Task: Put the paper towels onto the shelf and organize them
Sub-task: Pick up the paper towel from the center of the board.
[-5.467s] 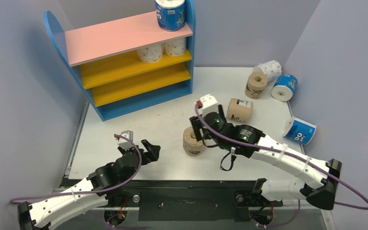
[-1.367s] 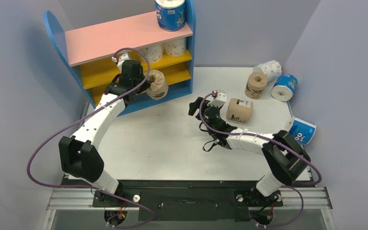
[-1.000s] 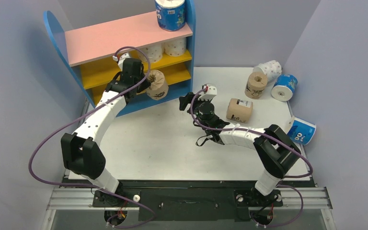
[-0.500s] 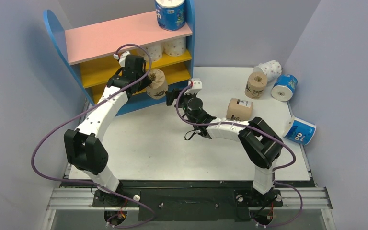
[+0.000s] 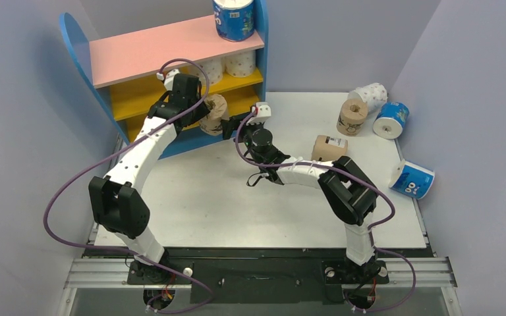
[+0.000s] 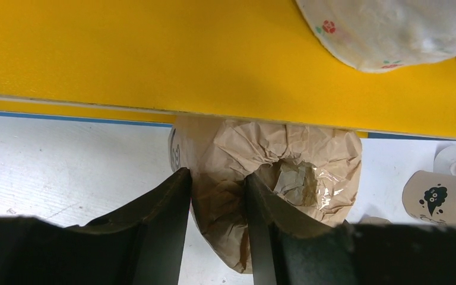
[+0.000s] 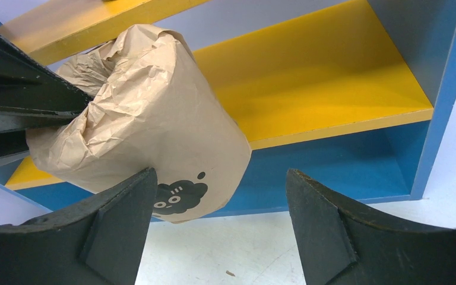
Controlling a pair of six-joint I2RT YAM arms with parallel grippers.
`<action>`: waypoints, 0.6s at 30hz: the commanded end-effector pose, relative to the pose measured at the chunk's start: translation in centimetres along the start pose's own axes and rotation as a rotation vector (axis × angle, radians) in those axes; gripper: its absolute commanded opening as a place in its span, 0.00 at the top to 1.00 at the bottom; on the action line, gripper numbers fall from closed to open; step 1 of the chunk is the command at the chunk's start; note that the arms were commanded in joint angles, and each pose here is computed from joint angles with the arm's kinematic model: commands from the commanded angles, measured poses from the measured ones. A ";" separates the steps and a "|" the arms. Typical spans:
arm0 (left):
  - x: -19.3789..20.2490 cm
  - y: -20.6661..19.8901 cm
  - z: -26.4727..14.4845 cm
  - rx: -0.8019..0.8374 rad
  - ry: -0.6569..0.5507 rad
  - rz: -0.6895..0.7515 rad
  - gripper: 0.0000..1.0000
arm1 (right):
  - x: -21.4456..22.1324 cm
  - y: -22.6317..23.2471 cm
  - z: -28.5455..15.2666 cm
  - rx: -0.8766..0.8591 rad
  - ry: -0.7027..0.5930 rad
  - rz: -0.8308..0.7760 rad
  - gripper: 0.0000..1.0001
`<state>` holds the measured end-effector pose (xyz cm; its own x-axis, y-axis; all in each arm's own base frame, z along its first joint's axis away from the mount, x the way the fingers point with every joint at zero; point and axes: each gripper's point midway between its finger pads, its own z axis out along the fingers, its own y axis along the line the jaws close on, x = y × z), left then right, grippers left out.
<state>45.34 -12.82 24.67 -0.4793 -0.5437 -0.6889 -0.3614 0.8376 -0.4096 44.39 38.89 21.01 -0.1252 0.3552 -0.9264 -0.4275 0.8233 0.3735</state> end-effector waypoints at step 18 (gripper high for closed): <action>-4.8 -4.9 -1.4 0.164 -0.116 -0.022 0.65 | -1.2 2.9 -0.8 -0.203 -0.030 -0.018 0.25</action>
<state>45.50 -13.45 24.82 -0.4961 -0.5379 -0.6816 -0.3507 0.8423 -0.4094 42.28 39.40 17.97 -0.1678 0.3037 -0.9379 -0.5193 0.7814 0.3460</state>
